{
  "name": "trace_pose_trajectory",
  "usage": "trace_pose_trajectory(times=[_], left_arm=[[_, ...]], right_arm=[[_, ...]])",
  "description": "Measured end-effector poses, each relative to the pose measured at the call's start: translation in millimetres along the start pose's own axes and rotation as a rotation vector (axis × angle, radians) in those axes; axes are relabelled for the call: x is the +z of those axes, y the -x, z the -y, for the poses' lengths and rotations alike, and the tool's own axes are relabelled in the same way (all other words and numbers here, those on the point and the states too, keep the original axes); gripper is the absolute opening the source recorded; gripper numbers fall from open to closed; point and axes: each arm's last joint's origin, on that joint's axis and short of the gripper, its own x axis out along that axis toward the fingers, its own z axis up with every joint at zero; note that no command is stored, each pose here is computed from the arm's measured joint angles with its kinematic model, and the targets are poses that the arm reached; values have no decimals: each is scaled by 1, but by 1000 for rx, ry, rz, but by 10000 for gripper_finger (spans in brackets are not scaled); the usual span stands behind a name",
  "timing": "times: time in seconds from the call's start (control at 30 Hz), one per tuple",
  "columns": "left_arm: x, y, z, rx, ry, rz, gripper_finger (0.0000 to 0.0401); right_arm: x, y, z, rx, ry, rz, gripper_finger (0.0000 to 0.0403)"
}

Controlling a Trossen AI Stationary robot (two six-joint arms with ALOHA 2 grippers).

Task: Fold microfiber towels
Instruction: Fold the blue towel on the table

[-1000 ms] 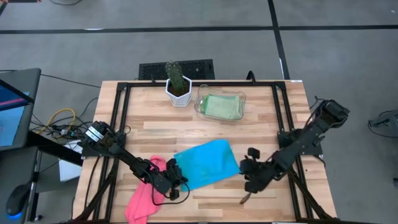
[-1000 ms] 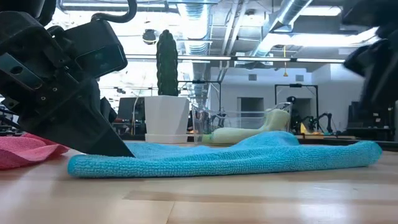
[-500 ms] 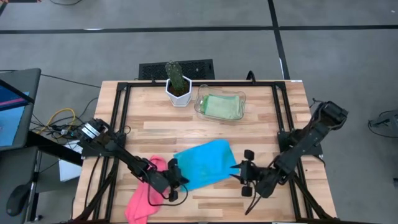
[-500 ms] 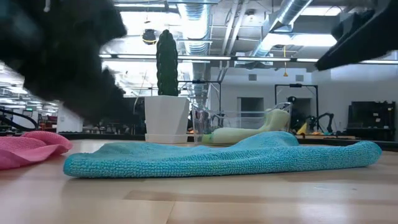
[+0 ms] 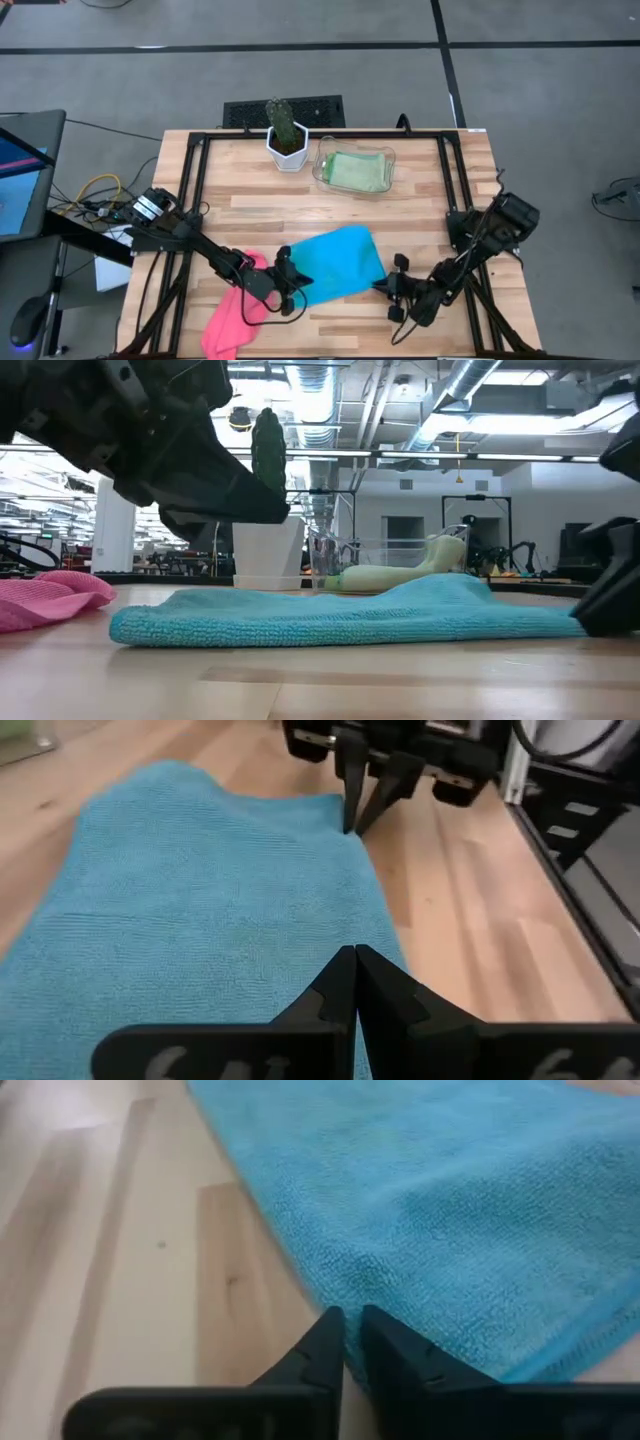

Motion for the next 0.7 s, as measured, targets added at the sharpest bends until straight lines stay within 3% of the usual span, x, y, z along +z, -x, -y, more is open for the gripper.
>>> trace_pose_trajectory(times=[0.1,0.17,0.33,0.47,0.7], left_arm=[[-5,-6,-1,-33,8,-2,0],[-9,-10,-2,-27,23,-14,0],[-20,-27,4,-18,26,-35,0],[-34,-43,7,-49,16,-87,0],[-42,-54,9,-54,-6,-101,0]], right_arm=[[5,12,-4,46,18,6,50],[17,23,-7,43,29,92,42],[38,24,-2,-80,86,249,23],[29,11,-1,-41,90,170,17],[13,22,-14,82,-5,119,39]])
